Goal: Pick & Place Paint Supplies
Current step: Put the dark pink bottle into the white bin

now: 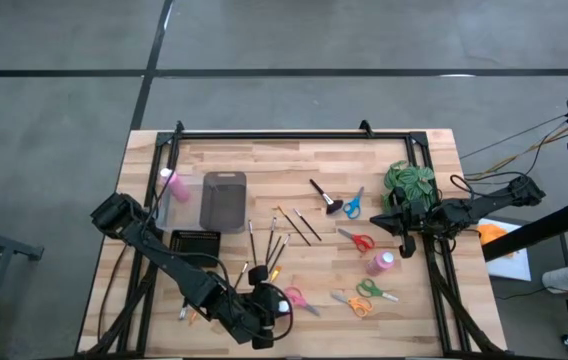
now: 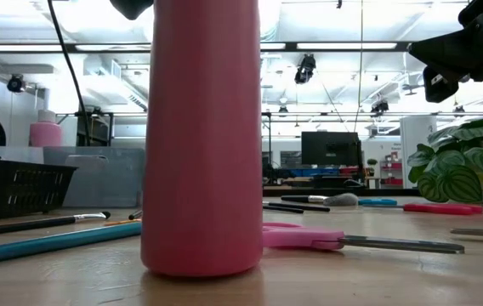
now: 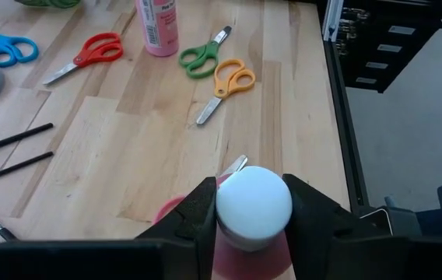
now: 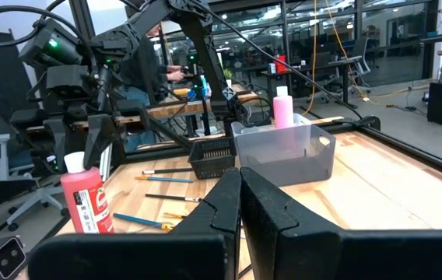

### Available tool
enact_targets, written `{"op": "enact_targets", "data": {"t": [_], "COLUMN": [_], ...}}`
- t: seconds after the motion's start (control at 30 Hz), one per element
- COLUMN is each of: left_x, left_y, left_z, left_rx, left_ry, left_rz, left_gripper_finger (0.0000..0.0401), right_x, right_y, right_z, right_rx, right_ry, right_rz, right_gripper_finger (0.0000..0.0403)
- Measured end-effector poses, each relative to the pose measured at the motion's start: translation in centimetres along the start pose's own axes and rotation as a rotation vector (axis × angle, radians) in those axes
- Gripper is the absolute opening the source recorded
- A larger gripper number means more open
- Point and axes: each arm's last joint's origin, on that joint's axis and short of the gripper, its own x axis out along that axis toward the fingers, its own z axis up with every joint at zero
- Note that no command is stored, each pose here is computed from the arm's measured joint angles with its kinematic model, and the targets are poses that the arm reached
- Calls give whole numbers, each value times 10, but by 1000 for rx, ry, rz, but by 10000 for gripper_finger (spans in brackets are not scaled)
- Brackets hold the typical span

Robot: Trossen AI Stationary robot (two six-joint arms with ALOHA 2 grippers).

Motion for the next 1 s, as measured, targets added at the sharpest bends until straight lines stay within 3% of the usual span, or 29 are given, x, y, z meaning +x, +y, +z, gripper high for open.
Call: {"op": "enact_targets", "data": {"t": [0.3, 0.6, 1.0], "left_x": [-5, -32, -101], "left_y": [0, 8, 51], "left_z": [7, 26, 38], "left_rx": [5, -21, -269], "left_ry": [12, -9, 9], "left_rz": [14, 73, 262], "left_gripper_finger": [107, 107, 107], "right_x": [0, 0, 0], "right_y": [0, 0, 0], "right_z": [0, 0, 0], "right_rx": [0, 0, 0], "right_ry": [0, 0, 1], "right_rz": [0, 0, 0], "right_gripper_finger": [9, 9, 9]}}
